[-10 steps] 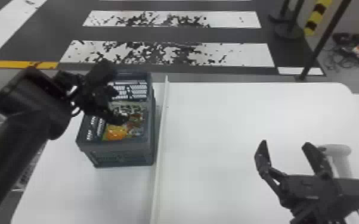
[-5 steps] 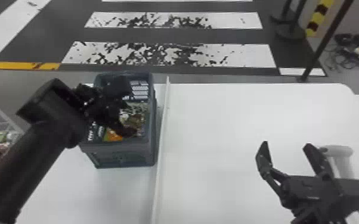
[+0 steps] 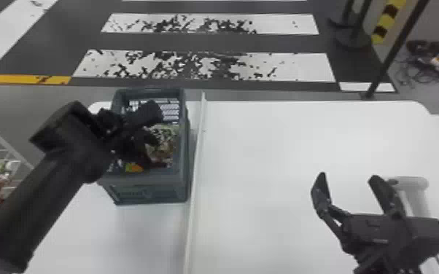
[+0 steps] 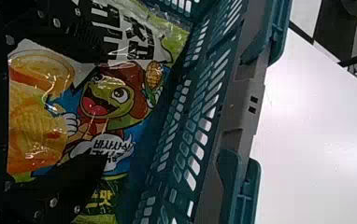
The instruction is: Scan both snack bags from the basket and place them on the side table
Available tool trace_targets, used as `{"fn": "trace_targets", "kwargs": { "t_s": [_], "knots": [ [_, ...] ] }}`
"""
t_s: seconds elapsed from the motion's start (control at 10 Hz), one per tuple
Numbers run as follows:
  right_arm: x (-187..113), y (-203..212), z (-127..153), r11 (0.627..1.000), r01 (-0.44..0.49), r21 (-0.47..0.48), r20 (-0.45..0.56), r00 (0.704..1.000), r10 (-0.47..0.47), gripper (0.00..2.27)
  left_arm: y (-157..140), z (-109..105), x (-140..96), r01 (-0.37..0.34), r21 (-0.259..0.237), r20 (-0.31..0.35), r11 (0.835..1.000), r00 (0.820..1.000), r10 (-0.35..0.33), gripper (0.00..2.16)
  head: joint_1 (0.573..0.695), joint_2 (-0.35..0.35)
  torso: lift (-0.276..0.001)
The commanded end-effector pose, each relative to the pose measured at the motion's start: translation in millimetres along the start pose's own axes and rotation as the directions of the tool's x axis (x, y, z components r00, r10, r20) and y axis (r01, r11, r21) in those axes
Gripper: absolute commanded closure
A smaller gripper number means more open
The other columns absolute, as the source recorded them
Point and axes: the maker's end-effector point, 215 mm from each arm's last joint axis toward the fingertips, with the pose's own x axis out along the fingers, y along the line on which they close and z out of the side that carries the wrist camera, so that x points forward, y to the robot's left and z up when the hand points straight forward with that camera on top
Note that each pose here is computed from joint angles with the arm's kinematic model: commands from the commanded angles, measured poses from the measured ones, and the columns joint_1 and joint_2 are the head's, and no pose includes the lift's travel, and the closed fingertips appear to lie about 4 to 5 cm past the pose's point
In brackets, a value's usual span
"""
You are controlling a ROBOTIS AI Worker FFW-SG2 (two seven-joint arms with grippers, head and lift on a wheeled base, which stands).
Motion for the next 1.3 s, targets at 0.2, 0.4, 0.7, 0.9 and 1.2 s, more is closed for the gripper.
{"fn": "trace_targets", "kwargs": {
  "t_s": [0.2, 0.4, 0.7, 0.9, 1.2],
  "knots": [
    [-0.2, -0.4, -1.2, 1.0, 0.001, 0.001, -0.002, 1.0, -0.001, 0.04, 13.4, 12.2, -5.6, -0.039, -0.041, 0.073, 0.998, 0.996, 0.042, 2.11, 0.695, 0.043, -0.075],
    [-0.7, -0.6, -1.0, 1.0, 0.002, 0.006, -0.001, 1.0, -0.002, 0.04, 20.7, 22.2, -18.5, -0.031, -0.103, 0.169, 0.994, 0.984, 0.049, 2.13, 0.695, 0.043, -0.075],
    [-0.7, -0.6, -1.9, 1.0, 0.003, 0.009, -0.004, 1.0, -0.003, 0.04, 29.5, 34.3, -37.1, -0.034, -0.156, 0.272, 0.987, 0.959, 0.076, 2.13, 0.695, 0.038, -0.075],
    [-1.4, -0.6, -3.4, 1.0, 0.003, 0.009, -0.007, 1.0, -0.003, 0.04, 40.3, 39.7, -59.9, -0.038, -0.179, 0.324, 0.983, 0.941, 0.095, 2.13, 0.695, 0.04, -0.075],
    [-0.8, -0.3, -2.7, 1.0, 0.004, 0.011, -0.006, 1.0, -0.004, 0.04, 48.5, 38.0, -87.5, -0.02, -0.21, 0.358, 0.978, 0.929, 0.095, 2.13, 0.695, 0.051, -0.075]
  ]
}}
